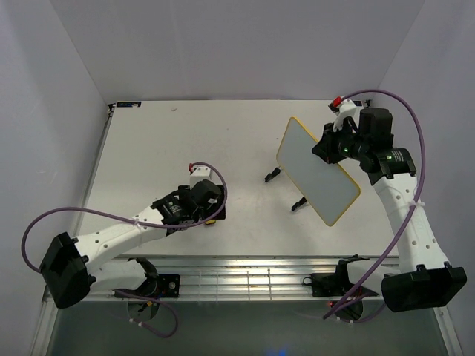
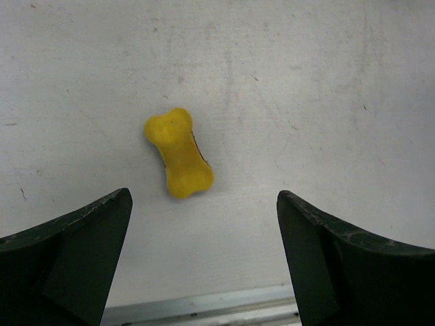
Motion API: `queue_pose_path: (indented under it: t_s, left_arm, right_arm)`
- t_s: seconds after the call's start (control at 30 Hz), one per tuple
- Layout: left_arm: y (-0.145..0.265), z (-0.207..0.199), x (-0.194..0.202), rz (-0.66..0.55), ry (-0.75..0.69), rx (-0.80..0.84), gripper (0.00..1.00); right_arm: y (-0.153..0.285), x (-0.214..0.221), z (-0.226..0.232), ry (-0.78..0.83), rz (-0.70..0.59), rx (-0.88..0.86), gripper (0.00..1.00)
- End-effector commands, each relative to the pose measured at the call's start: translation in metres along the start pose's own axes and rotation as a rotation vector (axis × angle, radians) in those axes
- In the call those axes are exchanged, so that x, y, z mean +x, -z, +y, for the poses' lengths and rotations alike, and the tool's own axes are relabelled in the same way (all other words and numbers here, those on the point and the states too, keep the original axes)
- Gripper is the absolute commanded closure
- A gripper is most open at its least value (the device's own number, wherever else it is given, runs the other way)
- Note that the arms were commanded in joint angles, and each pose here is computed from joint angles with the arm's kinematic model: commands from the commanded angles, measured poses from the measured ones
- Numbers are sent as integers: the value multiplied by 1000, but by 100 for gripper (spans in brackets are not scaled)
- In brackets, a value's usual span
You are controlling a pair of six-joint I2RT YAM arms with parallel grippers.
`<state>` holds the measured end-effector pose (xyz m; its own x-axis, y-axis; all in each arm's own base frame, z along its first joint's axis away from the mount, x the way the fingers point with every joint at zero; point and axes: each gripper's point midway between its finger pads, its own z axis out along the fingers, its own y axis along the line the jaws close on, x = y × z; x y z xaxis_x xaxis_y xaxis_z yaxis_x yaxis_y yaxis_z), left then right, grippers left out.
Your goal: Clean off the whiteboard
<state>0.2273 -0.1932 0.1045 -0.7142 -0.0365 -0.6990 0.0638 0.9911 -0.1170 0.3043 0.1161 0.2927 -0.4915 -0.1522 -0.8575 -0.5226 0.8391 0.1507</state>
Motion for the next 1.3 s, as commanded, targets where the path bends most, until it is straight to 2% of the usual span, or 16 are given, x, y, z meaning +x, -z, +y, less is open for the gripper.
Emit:
queue_pose_path:
  t_s: [0.0,0.1,0.17,0.27,0.3,0.43,0.63,0.9,1.13,1.23,1.27]
  left_arm:
    - [30,-16,0,69,-76,150,2]
    - [56,-31,0,111,-113,288,2]
    - [67,-28,-2,103,-123,310,2]
    - [74,-13,-5,46,-147,292,2]
    - [78,-13,-14,-8,-141,311,2]
    - [82,-15,-18,-56,-126,349,2]
    - [79,-15,-13,-39,-134,350,2]
    - [77,-16,-10,-26,-141,357,2]
    - [79,-17,-10,-33,-138,368,2]
    - [79,-17,-10,-31,-138,368,2]
    - [79,-17,-9,-28,-140,368,2]
  right_arm:
    - [-3,-37,7,98,-142,-66,92]
    - [-16,-36,2,111,-148,-73,92]
    - [-24,-34,0,133,-144,-85,92]
    - [-35,-28,0,180,-145,-120,92]
    - [-38,-27,0,186,-141,-131,92]
    - [-53,-22,-1,192,-112,-188,92]
    - [-71,-12,-3,181,-83,-247,92]
    - [-79,-5,-12,179,-82,-215,92]
    - [-93,21,-20,135,-23,-218,92]
    - [-98,32,-24,121,2,-215,90]
    - [-99,34,-24,119,7,-216,83]
